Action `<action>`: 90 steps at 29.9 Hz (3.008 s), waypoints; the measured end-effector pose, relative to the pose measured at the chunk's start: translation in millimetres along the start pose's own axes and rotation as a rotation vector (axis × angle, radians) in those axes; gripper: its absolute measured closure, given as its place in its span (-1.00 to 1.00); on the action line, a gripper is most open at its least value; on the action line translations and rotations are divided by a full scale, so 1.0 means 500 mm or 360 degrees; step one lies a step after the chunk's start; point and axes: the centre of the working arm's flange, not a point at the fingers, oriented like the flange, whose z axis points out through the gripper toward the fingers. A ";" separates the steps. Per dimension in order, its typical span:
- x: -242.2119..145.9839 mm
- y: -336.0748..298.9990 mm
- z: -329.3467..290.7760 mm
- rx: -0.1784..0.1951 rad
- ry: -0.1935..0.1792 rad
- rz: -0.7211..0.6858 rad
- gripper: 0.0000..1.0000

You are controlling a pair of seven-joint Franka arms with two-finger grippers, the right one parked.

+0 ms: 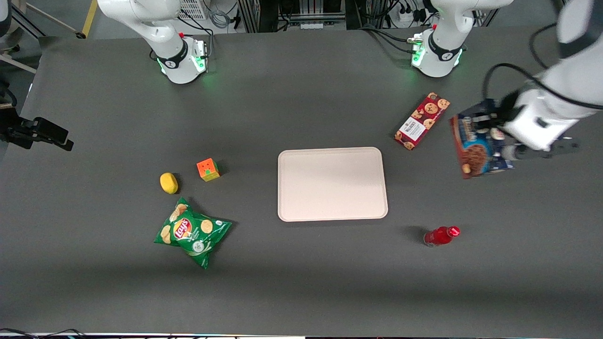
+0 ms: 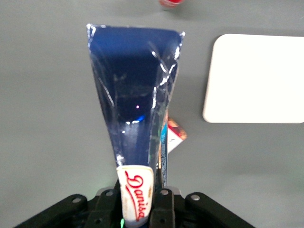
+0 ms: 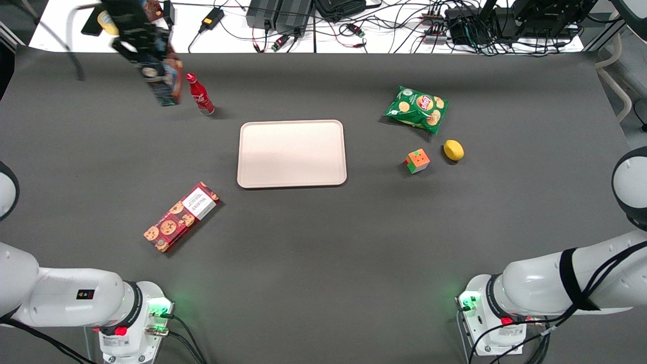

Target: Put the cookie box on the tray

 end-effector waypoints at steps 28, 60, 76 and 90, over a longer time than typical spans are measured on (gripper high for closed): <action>0.007 0.308 0.427 -0.0028 0.0263 -0.0046 0.52; 0.058 0.267 0.684 0.0160 0.0355 0.0151 0.52; 0.059 0.265 0.695 0.0160 0.0337 0.0148 0.40; 0.066 0.250 0.706 0.0155 0.0306 0.0116 -0.97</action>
